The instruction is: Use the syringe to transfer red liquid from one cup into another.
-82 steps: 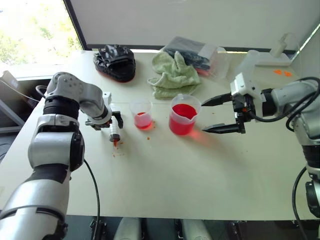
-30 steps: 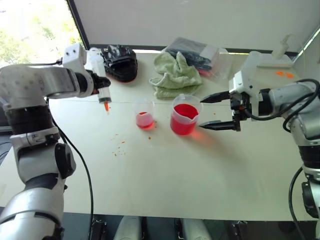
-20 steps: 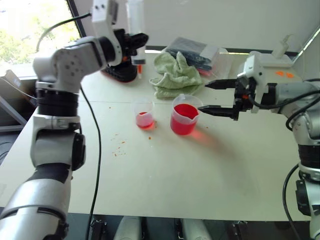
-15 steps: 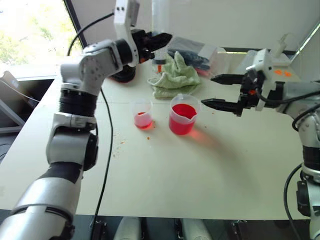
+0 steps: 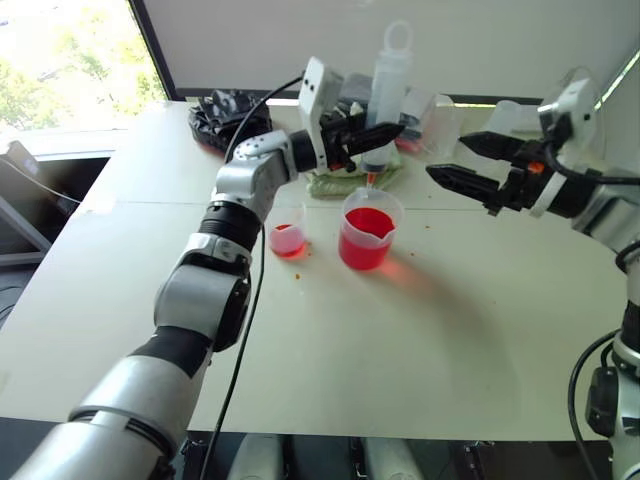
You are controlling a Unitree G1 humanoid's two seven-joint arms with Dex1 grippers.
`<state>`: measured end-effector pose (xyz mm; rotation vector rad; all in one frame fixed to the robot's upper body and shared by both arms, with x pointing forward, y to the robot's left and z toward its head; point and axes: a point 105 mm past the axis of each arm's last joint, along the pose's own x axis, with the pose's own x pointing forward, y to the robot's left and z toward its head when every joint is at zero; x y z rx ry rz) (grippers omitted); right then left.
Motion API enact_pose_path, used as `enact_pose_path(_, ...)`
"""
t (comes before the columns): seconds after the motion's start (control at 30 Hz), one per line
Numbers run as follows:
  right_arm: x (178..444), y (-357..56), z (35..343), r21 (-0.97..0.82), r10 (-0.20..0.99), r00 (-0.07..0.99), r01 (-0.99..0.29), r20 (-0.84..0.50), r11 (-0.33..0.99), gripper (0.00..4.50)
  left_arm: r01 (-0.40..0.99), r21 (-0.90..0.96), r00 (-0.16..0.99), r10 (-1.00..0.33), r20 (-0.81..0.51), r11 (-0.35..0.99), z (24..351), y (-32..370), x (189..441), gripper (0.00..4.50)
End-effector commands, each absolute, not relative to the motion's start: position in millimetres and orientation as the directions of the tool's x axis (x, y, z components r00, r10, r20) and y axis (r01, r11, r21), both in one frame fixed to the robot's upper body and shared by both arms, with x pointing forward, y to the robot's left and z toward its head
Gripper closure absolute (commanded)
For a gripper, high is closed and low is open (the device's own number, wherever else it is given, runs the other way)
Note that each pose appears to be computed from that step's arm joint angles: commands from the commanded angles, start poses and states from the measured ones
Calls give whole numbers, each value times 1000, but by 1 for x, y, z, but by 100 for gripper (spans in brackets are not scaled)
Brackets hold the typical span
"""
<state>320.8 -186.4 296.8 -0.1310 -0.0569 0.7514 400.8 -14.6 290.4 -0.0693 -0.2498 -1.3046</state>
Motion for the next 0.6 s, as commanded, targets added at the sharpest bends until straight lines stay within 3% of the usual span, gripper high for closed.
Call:
enact_pose_path(0.03,318,-187,325,-153,660,746,-644,91,749,0,962,157,177,-951,254,221,296,-20,391,311)
enact_pose_path(0.6,343,-162,353,-10,589,792,-595,163,803,0,965,178,155,-965,209,193,259,-22,382,311)
